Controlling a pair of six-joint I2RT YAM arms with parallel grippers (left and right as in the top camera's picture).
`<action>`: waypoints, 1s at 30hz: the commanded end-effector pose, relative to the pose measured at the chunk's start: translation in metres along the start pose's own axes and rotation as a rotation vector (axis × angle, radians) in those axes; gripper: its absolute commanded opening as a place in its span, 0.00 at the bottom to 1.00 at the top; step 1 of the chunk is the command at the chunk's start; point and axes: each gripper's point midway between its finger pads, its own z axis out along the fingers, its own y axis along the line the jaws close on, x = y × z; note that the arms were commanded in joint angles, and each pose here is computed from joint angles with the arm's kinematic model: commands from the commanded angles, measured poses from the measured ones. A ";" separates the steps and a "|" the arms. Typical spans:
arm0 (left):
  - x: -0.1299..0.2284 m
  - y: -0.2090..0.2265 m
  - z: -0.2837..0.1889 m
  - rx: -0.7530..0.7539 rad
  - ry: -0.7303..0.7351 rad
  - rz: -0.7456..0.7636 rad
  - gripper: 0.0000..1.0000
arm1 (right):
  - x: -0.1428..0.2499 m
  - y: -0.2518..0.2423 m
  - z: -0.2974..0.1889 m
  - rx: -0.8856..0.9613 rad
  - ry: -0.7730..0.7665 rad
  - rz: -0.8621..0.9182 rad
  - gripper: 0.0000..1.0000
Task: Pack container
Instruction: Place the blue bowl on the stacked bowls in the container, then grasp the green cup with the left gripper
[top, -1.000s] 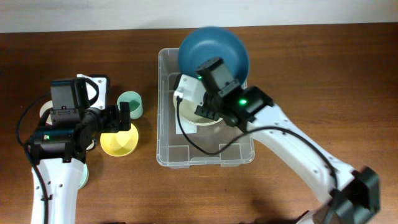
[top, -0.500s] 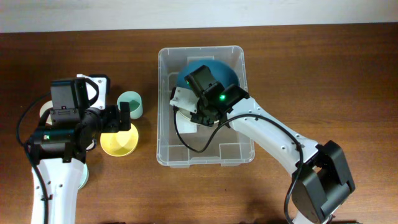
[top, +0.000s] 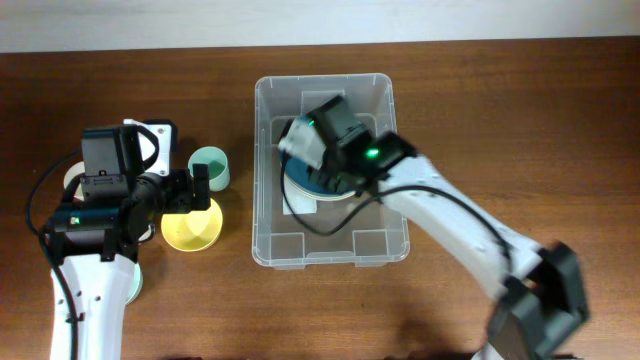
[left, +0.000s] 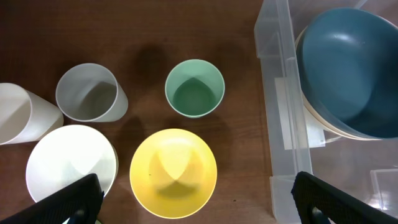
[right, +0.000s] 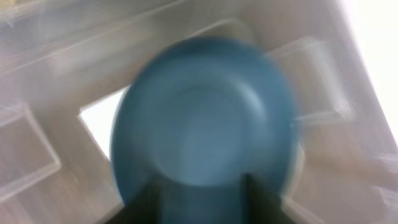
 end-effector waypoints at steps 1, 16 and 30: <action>-0.006 0.000 -0.004 0.000 -0.018 -0.006 0.99 | -0.007 -0.077 -0.088 0.186 -0.162 0.463 0.73; -0.022 0.001 0.005 0.003 -0.011 -0.013 0.97 | 0.198 -0.116 -0.168 0.370 0.230 1.384 0.99; -0.004 0.011 0.133 0.009 0.307 -0.051 0.95 | 0.217 -0.090 -0.170 0.326 0.366 1.366 0.99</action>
